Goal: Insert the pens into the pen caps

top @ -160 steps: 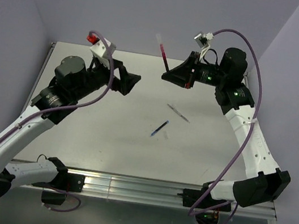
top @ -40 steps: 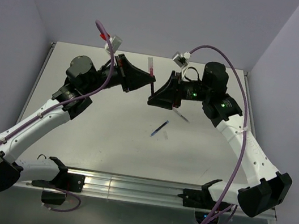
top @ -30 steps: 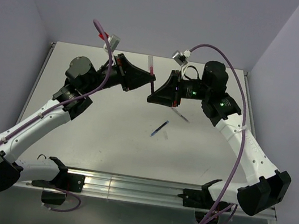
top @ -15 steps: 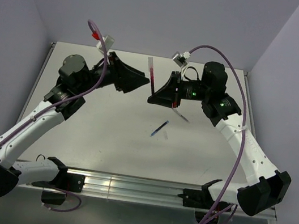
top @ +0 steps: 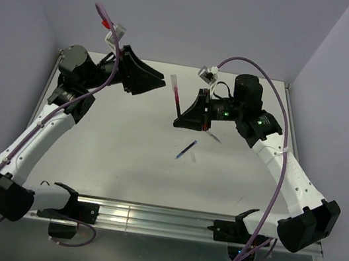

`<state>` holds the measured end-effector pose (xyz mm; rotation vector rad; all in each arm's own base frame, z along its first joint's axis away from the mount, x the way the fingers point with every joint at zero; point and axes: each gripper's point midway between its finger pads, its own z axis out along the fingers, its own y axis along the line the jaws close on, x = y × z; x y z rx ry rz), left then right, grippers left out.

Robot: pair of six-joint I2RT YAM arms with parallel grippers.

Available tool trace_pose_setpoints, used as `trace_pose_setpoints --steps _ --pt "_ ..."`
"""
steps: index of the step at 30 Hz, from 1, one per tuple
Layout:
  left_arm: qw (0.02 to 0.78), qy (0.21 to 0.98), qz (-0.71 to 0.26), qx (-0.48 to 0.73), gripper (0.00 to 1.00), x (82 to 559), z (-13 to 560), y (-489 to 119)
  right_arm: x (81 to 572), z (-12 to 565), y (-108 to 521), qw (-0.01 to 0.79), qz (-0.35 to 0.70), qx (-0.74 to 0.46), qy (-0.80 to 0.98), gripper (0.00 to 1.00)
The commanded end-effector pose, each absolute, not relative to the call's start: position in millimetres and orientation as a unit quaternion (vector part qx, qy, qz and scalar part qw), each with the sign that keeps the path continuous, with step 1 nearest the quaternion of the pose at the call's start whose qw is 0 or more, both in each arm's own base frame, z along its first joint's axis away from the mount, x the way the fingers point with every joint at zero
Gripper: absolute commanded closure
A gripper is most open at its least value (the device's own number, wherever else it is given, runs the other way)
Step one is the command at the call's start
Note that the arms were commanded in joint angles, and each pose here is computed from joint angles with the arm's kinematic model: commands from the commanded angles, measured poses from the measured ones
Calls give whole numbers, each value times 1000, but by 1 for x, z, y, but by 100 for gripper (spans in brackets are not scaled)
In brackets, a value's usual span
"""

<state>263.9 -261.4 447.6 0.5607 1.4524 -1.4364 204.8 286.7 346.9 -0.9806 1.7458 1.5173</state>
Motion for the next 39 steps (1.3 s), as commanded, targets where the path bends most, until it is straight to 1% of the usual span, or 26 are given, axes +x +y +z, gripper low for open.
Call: trace_pose_setpoints --steps 1,10,17,25,28,29,31,32,35,36,39 --pt "487 544 -628 269 42 245 479 -264 186 363 284 324 580 -405 628 100" --pt "470 530 -658 254 42 248 486 -270 182 362 292 308 588 -415 622 100" --pt "453 536 -665 255 44 247 481 -276 184 365 294 306 591 -414 621 100" --pt "444 544 -666 253 49 247 473 -284 184 364 295 301 593 -413 623 100" --pt "445 540 -668 254 58 246 475 -284 187 360 296 299 591 -409 628 100" --pt "444 540 -668 255 65 246 475 -284 188 360 296 298 591 -407 629 100" --pt "440 542 -670 253 75 245 473 -285 189 361 297 300 591 -407 629 100" --pt "440 542 -669 254 84 244 472 -285 191 362 297 302 588 -403 632 100" --pt "442 545 -662 262 98 240 466 -286 199 368 297 323 576 -393 640 100" --pt "434 558 -659 256 100 242 459 -287 202 372 297 333 571 -391 640 100" --pt "439 580 -642 244 99 246 449 -284 213 379 299 353 558 -378 649 100"
